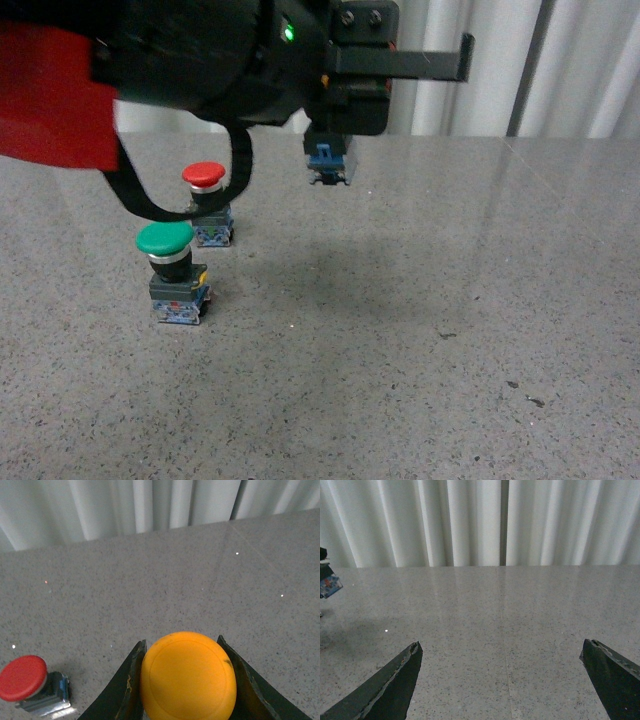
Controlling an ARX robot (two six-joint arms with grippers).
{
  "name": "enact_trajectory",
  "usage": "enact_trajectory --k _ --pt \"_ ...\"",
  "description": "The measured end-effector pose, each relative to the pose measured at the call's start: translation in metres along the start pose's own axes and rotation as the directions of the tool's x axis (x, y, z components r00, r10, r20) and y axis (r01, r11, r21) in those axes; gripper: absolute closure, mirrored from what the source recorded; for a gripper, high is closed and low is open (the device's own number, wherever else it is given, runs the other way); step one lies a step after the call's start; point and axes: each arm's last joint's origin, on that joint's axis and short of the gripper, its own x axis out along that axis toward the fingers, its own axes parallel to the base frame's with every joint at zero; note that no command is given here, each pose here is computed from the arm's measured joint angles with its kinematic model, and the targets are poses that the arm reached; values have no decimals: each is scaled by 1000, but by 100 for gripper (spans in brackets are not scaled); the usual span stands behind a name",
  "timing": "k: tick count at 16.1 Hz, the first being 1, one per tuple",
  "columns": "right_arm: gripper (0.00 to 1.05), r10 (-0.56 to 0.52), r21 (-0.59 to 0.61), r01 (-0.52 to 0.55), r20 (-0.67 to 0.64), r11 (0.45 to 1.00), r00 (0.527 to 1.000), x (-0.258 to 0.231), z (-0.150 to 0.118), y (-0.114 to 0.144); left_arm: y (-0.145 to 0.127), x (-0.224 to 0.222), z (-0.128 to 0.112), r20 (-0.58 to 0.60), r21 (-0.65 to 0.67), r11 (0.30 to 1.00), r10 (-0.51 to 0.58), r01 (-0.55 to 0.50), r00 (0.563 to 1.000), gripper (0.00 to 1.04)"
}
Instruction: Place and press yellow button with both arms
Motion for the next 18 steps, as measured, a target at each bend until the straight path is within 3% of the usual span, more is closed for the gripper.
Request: enact_trajectory --k 4,8,11,15,18 --pt "6 0 0 0 0 1000 1000 0 0 0 -30 18 -47 -114 -72 997 18 -26 993 71" --pt "6 0 0 0 0 1000 1000 0 0 0 -30 24 -70 -177 -75 996 39 -53 983 72" --pt "6 0 0 0 0 1000 1000 0 0 0 -30 25 -72 -184 -91 994 39 -57 982 68" --pt "6 0 0 0 0 1000 1000 0 0 0 -31 25 -71 -178 -98 994 31 -49 984 37" --pt "6 0 0 0 0 1000 1000 0 0 0 -29 21 -64 -151 -102 994 28 -44 988 5"
